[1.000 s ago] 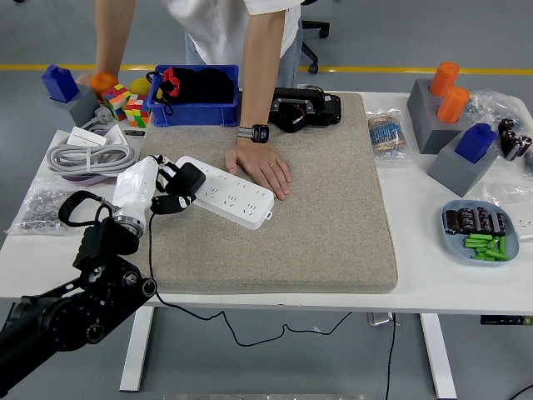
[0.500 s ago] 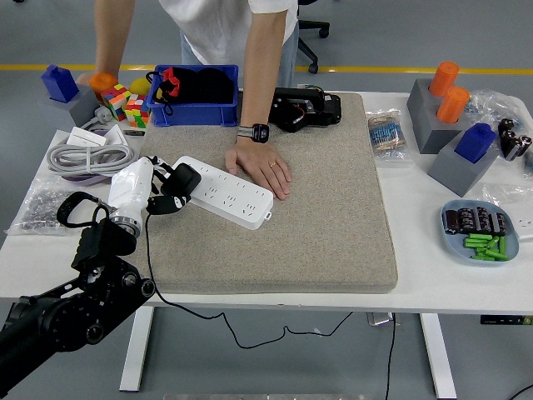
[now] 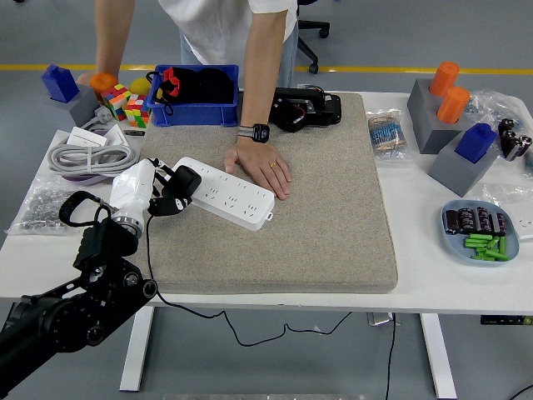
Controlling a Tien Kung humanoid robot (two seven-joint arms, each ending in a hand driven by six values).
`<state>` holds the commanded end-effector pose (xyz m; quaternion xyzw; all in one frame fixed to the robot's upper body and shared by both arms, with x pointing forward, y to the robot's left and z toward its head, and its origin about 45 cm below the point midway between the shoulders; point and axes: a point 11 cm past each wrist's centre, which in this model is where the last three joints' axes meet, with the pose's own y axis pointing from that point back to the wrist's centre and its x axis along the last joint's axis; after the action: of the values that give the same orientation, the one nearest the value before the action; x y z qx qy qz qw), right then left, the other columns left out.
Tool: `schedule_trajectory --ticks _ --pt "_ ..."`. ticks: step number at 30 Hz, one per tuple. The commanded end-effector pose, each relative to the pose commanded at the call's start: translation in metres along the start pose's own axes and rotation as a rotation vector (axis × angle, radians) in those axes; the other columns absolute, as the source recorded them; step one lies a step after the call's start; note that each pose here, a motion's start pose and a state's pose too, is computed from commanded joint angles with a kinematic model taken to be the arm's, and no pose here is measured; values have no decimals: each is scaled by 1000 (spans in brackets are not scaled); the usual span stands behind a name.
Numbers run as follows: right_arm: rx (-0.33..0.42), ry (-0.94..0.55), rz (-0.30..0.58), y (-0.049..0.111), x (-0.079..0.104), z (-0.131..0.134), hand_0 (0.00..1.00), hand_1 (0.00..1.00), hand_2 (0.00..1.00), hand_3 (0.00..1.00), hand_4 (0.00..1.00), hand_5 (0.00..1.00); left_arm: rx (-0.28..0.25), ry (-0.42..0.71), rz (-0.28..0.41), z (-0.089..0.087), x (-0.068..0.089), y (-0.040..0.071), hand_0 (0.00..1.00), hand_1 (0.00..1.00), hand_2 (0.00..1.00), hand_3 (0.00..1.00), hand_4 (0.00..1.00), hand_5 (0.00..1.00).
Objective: Press the white button,pick up the black plug,place it near the board,insert it into the board
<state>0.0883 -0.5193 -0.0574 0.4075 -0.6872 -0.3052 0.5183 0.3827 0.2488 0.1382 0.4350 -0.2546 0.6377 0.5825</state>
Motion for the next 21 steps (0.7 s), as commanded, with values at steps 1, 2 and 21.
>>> schedule_trajectory --ticks 1,2,21 --pt "0 0 0 0 0 0 604 577 570 581 640 361 1 1 -1 0 0 0 321 377 378 559 819 2" --pt "0 0 0 0 0 0 604 577 570 581 640 361 3 0 -4 0 0 0 321 377 378 559 819 2" --pt "2 -1 -2 0 -1 -1 604 577 570 582 640 361 38 -21 -37 2 -1 2 397 513 455 580 998 174"
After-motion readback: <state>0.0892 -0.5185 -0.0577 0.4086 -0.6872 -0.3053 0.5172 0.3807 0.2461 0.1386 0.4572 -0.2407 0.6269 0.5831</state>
